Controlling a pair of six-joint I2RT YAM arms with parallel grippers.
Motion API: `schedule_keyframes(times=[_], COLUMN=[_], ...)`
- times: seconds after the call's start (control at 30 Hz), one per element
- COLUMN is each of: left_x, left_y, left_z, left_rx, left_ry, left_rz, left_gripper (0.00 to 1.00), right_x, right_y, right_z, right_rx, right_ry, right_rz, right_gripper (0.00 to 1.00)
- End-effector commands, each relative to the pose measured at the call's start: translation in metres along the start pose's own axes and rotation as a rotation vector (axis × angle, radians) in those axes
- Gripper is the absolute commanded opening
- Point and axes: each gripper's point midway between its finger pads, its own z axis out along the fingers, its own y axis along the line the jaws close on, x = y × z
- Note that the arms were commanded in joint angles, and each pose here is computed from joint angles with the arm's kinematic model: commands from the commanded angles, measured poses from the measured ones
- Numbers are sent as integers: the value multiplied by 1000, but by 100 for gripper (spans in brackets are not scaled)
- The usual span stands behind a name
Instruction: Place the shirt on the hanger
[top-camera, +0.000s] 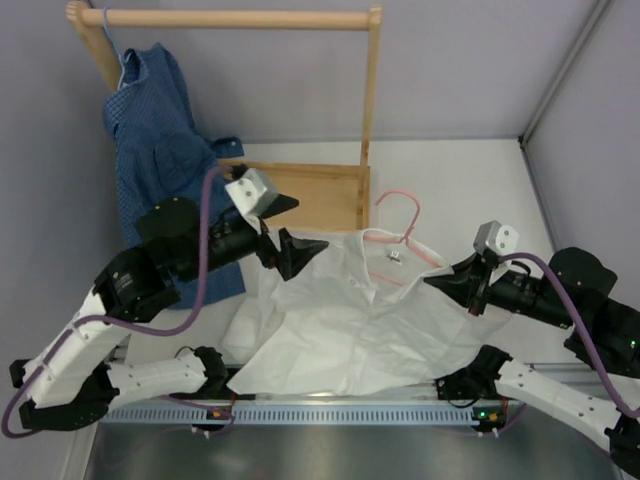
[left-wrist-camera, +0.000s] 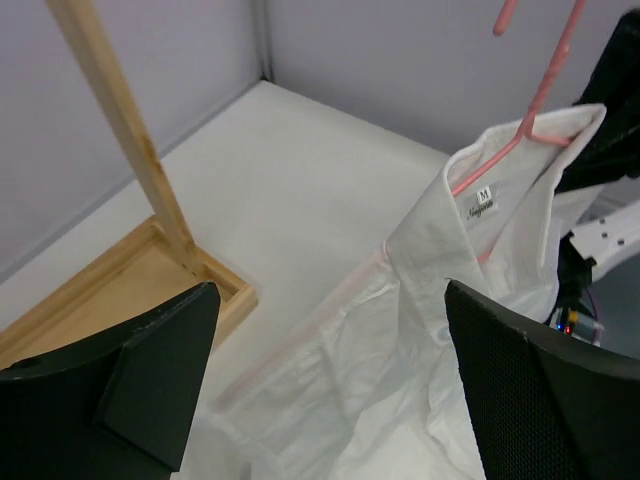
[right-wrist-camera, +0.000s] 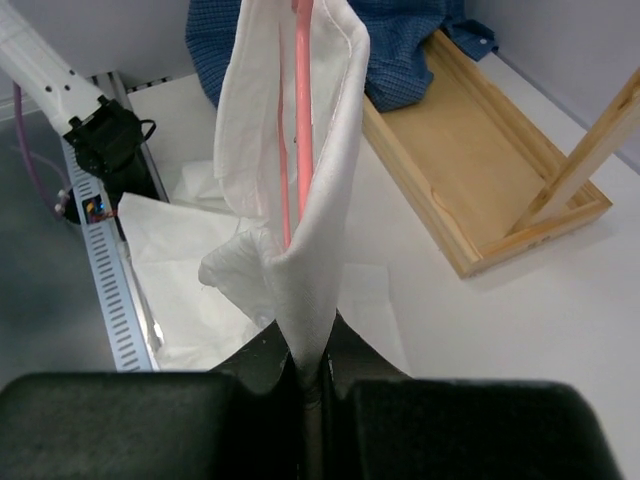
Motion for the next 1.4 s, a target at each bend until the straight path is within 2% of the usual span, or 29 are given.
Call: schedule_keyframes(times=[0.0, 0.07, 0.13, 0.2, 0.23, 0.27, 0.37, 0.4, 0.47, 0.5, 0.53, 0.6, 0.63, 0.7, 0.77, 0.8, 0.87, 0.9, 0.97, 1.1, 1.27, 1.3, 1.37], left_x=[-55, -63, -49, -35, -4, 10, 66, 76, 104, 111, 112, 125, 123, 136, 140, 143, 144, 145, 144, 147, 151, 152, 154], left_y=[31, 31, 34, 40, 45, 57, 70, 67, 60, 57, 54, 58, 65, 70, 72, 72, 73, 74, 77, 81, 91, 91, 96], left_z=[-42, -64, -71, -93, -86, -101, -103, -109, -103, -104, -109, -110, -117, -115, -114, -113, -115, -116, -119, -121, -122, -121, -121], left_rx=[-210, -218, -243, -281, -313, -386, -483, -471, -429, -411, -395, -424, -465, -498, -505, -507, -509, -518, -534, -560, -615, -615, -642], left_ry=[-197, -251, -246, -267, -206, -198, -93, -94, -51, -46, -70, -68, -106, -109, -134, -124, -128, -130, -140, -140, -133, -126, -117], left_rz=[-117, -144, -181, -182, -172, -166, -180, -204, -207, -204, -212, -227, -236, -243, -251, -246, -250, -249, -249, -251, -259, -259, -258], left_gripper=[98, 98, 98, 98, 98, 98, 98, 98, 98, 98, 98, 98, 98, 98, 98, 98, 98, 98, 98, 98, 98, 98, 98], right_x=[-45, -54, -80, -94, -120, -142, -176, -208, -227, -257, -264, -296, -304, -315, -313, -297, -288, -256, -221, -190, -170, -157, -167], right_y=[-21, -35, -42, -50, -51, -53, -61, -60, -76, -77, -88, -93, -103, -110, -112, -112, -105, -105, -104, -98, -112, -114, -116], right_z=[6, 10, 9, 20, 12, 15, 31, 16, 32, 15, 30, 17, 25, 24, 35, 54, 58, 73, 93, 100, 113, 123, 123], right_rx=[112, 185, 216, 241, 245, 244, 255, 259, 311, 332, 367, 406, 446, 485, 476, 455, 422, 409, 389, 360, 463, 507, 558], right_ry=[-159, -192, -264, -260, -308, -331, -350, -422, -421, -492, -488, -572, -593, -633, -626, -579, -602, -550, -506, -470, -386, -328, -321], right_rz=[12, 65, 65, 70, 61, 56, 41, 24, -6, -28, -27, -50, -46, -46, -43, -32, -24, 3, 28, 117, 259, 269, 283], right_gripper=[0, 0, 0, 0, 0, 0, 0, 0, 0, 0, 0, 0, 0, 0, 0, 0, 0, 0, 0, 0, 0, 0, 0])
